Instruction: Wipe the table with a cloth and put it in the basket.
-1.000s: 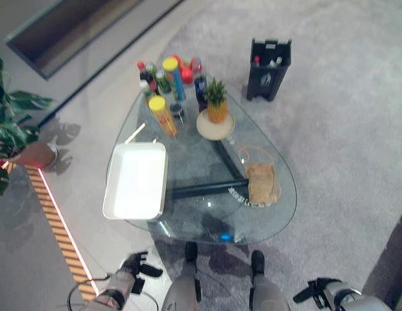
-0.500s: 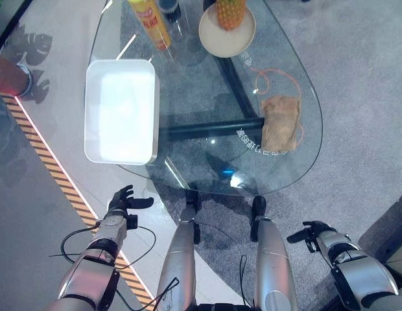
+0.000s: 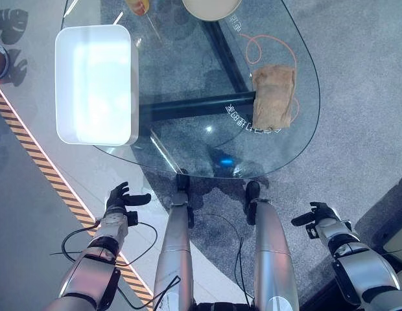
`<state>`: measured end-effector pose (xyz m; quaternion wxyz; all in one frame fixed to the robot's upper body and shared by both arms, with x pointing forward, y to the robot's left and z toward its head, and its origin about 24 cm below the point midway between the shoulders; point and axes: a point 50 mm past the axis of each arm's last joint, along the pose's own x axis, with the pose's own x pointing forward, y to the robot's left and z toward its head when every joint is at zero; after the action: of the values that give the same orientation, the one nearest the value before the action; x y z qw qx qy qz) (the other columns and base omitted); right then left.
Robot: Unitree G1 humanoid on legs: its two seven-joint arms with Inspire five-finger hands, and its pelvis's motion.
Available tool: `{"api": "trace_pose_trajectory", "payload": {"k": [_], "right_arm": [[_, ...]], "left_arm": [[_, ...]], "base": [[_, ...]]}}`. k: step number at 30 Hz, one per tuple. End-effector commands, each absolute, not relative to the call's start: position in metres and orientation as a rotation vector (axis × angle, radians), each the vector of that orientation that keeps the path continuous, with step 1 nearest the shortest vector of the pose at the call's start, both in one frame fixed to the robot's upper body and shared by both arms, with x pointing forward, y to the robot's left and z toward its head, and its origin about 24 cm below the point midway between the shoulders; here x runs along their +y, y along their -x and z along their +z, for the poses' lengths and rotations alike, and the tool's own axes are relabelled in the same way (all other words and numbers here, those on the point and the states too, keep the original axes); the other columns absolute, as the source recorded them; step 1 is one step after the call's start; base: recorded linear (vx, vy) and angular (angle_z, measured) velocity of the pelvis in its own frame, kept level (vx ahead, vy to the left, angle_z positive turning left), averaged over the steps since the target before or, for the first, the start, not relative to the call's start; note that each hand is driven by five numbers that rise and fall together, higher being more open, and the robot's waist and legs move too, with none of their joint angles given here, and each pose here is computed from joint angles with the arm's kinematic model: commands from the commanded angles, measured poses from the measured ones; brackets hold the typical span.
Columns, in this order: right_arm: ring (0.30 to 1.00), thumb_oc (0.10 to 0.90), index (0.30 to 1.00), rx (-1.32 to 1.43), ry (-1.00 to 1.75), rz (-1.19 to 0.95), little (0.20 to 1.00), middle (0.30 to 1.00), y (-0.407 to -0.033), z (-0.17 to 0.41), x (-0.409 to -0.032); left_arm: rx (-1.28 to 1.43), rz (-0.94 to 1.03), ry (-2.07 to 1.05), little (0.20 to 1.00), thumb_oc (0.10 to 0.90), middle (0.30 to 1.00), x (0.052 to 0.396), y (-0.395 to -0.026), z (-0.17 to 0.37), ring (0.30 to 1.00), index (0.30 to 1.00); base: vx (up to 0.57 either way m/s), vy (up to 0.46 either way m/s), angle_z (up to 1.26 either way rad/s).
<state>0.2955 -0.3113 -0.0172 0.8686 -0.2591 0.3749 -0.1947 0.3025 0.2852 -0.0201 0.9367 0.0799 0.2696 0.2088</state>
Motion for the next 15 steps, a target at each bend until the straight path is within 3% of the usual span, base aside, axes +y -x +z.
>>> {"api": "trace_pose_trajectory", "payload": {"k": [1,10,15], "right_arm": [[0.9,0.8,0.9,0.8,0.534,-0.611,0.9,0.9,-0.267,-0.011,-0.358],[0.9,0.8,0.9,0.61,0.403,-0.795,0.9,0.9,-0.279,0.022,-0.376],[0.9,0.8,0.9,0.261,0.308,-0.837,0.9,0.9,-0.317,0.072,-0.361]], "left_arm": [[0.554,0.554,-0.177,0.9,0.8,0.9,0.325,-0.28,-0.019,0.9,0.9],[0.552,0.543,-0.182,0.9,0.8,0.9,0.328,-0.284,-0.013,0.9,0.9],[0.551,0.539,-0.172,0.9,0.8,0.9,0.323,-0.286,-0.015,0.9,0.9]], "base": [[0.0,0.0,0.0],[0.0,0.0,0.0],[-0.01,0.005,0.0]]}}
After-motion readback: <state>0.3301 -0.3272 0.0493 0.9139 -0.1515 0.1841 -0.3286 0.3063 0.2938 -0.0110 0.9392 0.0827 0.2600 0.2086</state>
